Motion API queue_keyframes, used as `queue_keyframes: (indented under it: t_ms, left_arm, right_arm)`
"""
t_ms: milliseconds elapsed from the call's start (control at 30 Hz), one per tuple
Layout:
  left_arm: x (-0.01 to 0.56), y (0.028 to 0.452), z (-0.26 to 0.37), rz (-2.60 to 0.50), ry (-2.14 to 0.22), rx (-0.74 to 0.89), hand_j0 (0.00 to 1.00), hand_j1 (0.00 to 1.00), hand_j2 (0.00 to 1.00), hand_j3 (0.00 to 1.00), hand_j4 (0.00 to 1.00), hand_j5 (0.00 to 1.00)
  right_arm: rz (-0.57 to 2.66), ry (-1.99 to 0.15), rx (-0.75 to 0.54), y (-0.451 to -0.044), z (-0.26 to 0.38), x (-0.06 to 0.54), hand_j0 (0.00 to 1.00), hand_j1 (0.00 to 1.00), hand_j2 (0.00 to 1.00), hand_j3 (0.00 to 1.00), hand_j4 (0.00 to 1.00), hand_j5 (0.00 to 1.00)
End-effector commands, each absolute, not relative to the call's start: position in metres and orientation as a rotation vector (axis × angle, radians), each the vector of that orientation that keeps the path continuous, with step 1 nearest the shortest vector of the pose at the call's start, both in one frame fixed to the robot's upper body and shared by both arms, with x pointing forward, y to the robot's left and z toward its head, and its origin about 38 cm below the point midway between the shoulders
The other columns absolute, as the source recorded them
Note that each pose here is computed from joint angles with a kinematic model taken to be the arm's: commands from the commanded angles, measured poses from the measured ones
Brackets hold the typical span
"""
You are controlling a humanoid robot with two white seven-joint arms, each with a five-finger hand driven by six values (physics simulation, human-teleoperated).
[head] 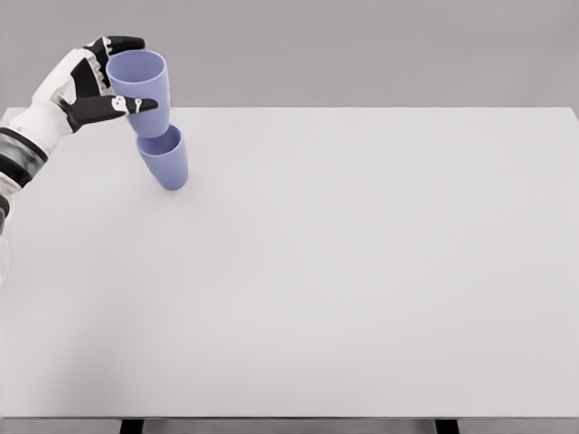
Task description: Place the right cup on the left cup with left arm
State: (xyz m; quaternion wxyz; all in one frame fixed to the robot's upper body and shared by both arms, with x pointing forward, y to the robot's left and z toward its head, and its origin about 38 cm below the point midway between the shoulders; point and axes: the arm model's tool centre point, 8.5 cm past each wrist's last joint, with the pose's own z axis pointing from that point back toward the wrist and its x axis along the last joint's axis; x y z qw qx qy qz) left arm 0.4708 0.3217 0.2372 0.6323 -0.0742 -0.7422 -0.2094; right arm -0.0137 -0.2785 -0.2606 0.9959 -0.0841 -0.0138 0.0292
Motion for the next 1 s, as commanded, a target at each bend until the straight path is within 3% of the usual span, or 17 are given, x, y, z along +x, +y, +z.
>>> queue_keyframes:
  t_ms: [0, 967]
  left_arm:
    - [0.472, 0.323, 0.236, -0.47, -1.695, -0.173, 0.7, 0.7, 0.7, 0.7, 0.7, 0.7]
    - [0.493, 0.327, 0.21, -0.389, -1.621, -0.186, 0.7, 0.7, 0.7, 0.7, 0.7, 0.7]
  right_arm:
    - [0.058, -0.026, -0.168, -0.279, -0.261, -0.015, 1.0, 1.0, 1.0, 1.0, 1.0, 1.0]
    - [0.058, -0.028, -0.168, -0.279, -0.261, -0.014, 1.0, 1.0, 1.0, 1.0, 1.0, 1.0]
